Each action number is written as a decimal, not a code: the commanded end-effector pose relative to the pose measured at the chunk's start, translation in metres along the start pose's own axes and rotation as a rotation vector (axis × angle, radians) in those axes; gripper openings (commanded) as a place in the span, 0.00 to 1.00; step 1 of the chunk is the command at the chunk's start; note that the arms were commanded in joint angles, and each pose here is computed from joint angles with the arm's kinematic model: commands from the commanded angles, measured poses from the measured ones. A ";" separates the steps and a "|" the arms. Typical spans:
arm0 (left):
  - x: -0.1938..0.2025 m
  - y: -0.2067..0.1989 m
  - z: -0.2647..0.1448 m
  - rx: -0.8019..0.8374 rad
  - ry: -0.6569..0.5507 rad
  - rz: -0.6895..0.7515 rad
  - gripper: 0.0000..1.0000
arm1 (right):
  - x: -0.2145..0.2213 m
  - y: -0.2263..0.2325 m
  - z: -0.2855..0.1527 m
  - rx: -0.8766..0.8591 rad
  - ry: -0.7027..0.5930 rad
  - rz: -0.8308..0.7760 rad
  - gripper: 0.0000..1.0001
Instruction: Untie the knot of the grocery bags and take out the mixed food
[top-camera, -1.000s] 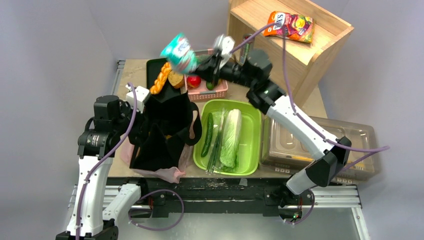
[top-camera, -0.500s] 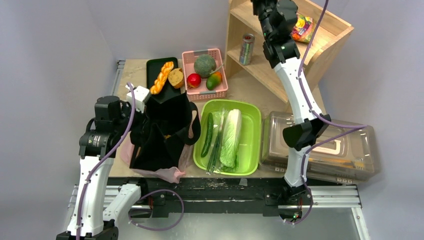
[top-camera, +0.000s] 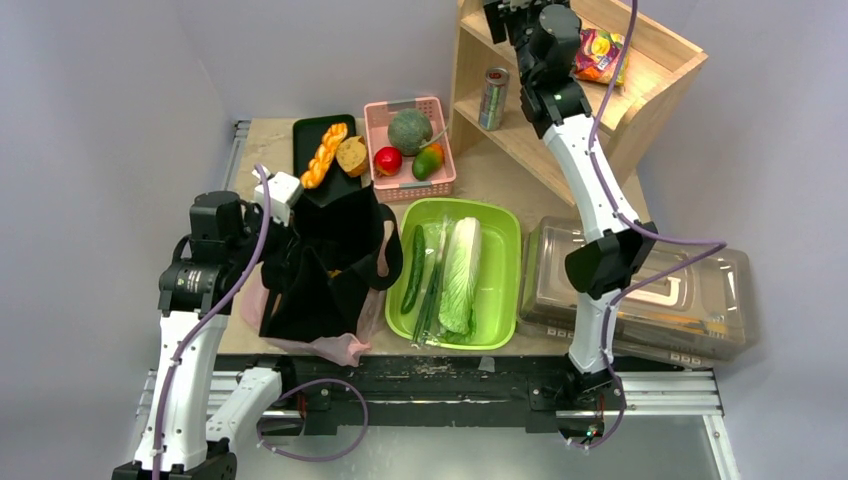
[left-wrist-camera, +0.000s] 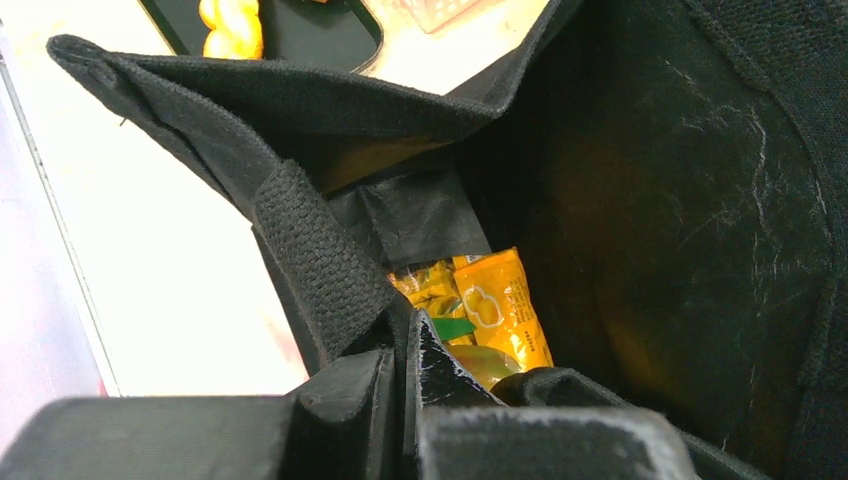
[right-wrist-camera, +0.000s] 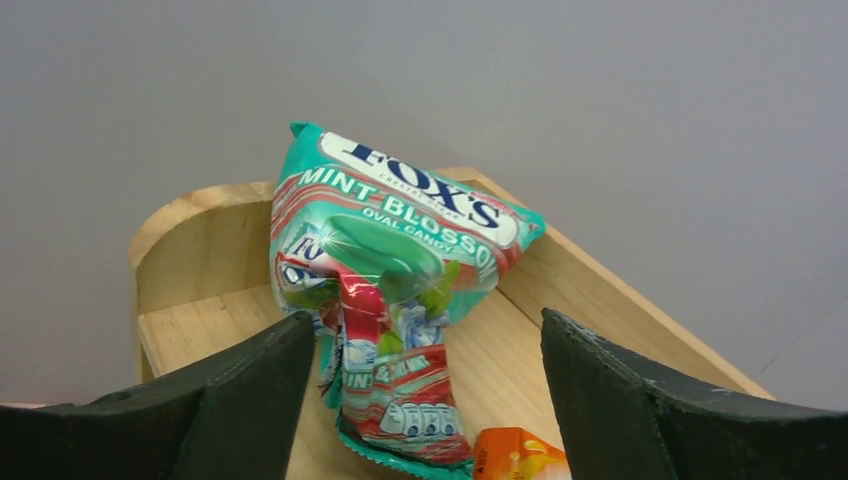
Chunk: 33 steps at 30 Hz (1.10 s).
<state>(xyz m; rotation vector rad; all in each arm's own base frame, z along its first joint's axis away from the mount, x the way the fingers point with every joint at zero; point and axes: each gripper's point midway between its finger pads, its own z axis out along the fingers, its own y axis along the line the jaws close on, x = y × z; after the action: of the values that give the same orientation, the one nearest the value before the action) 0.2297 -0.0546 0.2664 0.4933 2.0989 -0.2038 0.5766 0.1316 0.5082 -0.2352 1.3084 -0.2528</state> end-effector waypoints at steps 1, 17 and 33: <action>-0.008 -0.004 0.002 0.032 -0.019 -0.001 0.00 | -0.068 -0.029 -0.023 0.022 -0.159 0.097 0.84; -0.084 0.005 -0.038 -0.045 -0.285 0.095 0.00 | -0.048 0.185 -0.229 -1.225 -0.094 0.285 0.72; -0.069 -0.007 -0.034 0.019 -0.241 0.107 0.00 | -0.024 0.292 -0.384 -1.636 -0.172 0.128 0.00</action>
<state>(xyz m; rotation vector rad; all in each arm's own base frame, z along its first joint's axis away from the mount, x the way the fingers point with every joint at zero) 0.2243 -0.0686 0.3097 0.5942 1.9557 -0.2475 0.2253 0.4101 0.3198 -1.4680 1.2308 1.0766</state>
